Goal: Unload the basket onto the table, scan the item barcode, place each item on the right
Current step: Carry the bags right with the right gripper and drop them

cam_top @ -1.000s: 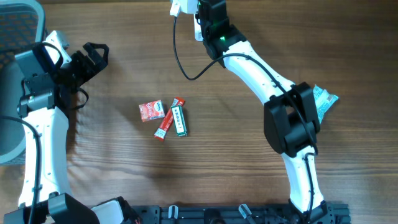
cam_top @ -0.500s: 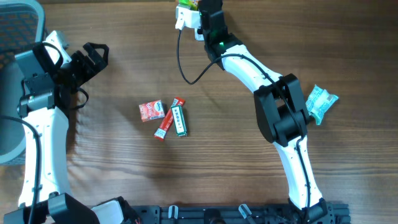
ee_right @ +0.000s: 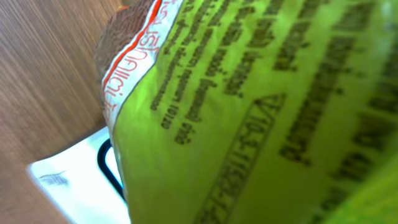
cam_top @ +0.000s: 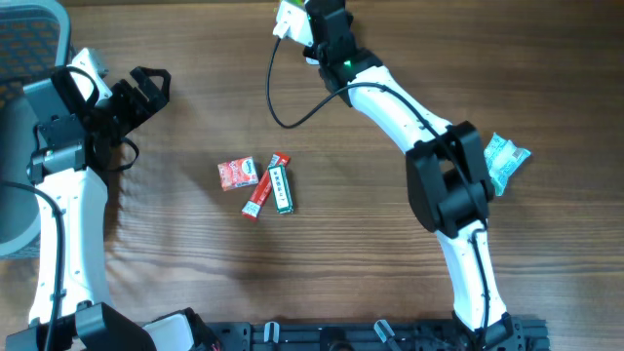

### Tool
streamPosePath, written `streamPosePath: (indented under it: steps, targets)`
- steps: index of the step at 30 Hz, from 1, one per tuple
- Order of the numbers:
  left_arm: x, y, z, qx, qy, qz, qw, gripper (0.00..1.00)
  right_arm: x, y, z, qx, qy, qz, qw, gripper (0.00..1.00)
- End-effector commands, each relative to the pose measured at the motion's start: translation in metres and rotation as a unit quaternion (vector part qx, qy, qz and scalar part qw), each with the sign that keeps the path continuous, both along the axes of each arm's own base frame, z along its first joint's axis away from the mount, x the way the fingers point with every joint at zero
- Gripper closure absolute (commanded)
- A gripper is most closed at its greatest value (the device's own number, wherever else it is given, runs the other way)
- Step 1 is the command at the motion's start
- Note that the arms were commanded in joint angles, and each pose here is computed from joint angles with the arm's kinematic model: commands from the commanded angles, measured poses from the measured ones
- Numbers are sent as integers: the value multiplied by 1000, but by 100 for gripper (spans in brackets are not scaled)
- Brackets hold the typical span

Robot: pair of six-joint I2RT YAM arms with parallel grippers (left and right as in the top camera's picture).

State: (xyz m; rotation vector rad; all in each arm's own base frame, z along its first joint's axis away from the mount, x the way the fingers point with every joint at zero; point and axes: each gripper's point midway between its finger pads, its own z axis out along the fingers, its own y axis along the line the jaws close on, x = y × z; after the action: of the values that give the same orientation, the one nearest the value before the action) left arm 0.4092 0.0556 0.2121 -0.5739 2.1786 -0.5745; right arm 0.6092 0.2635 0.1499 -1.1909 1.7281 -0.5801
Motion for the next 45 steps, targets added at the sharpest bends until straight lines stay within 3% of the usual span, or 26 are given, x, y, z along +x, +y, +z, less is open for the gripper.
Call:
streamPosePath:
  steps: [1, 3, 5, 7, 8, 12, 15, 16, 17, 18, 23, 24, 26, 27, 28, 29, 32, 38, 45]
  targets:
    - [1, 1, 1, 8, -5, -7, 1000, 0, -41, -19, 142, 182, -30, -64, 981, 96]
    - [1, 1, 1, 8, -5, -7, 1000, 0, -94, -34, 152, 221, 71, -77, 970, 96]
    - [1, 1, 1, 8, -5, -7, 1000, 0, -154, -50, 129, 248, 221, -91, 939, 96]
    - [1, 1, 1, 8, -5, -7, 1000, 0, -215, -84, 77, 212, 391, -131, 886, 95]
    - [1, 1, 1, 8, -5, -7, 1000, 0, -230, -98, 57, 201, 430, -155, 866, 95]
    - [1, 1, 1, 8, -5, -7, 1000, 0, -276, -160, -33, 150, 527, -266, 793, 90]
    - [1, 1, 1, 8, -5, -7, 1000, 0, -293, -217, -78, 98, 510, -372, 769, 90]
    - [1, 1, 1, 8, -5, -7, 1000, 0, -293, -236, -87, 86, 491, -404, 767, 79]
    - [1, 1, 1, 8, -5, -7, 1000, 0, -289, -249, -92, 83, 471, -424, 769, 31]
    - [1, 1, 1, 8, -5, -7, 1000, 0, -286, -254, -95, 88, 463, -431, 769, 0]
    - [1, 1, 1, 8, -5, -7, 1000, 0, -245, -258, -61, 132, 395, -451, 790, 0]
    - [1, 1, 1, 8, -5, -7, 1000, 0, -231, -246, -45, 180, 379, -459, 783, 1]
    - [1, 1, 1, 8, -5, -7, 1000, 0, -222, -184, -31, 294, 442, -367, 764, 5]
    - [1, 1, 1, 8, -5, -7, 1000, 0, -222, -168, -30, 321, 458, -342, 755, 22]
    - [1, 1, 1, 8, -5, -7, 1000, 0, -219, -156, -31, 346, 469, -319, 747, 76]
    - [1, 1, 1, 8, -5, -7, 1000, 0, -218, -153, -36, 363, 468, -330, 735, 96]
    - [1, 1, 1, 8, -5, -7, 1000, 0, -223, -152, -70, 373, 467, -347, 722, 96]
    - [1, 1, 1, 8, -5, -7, 1000, 0, -282, -162, -130, 332, 521, -388, 684, 89]
    - [1, 1, 1, 8, -5, -7, 1000, 0, -337, -224, -142, 178, 505, -515, 669, 83]
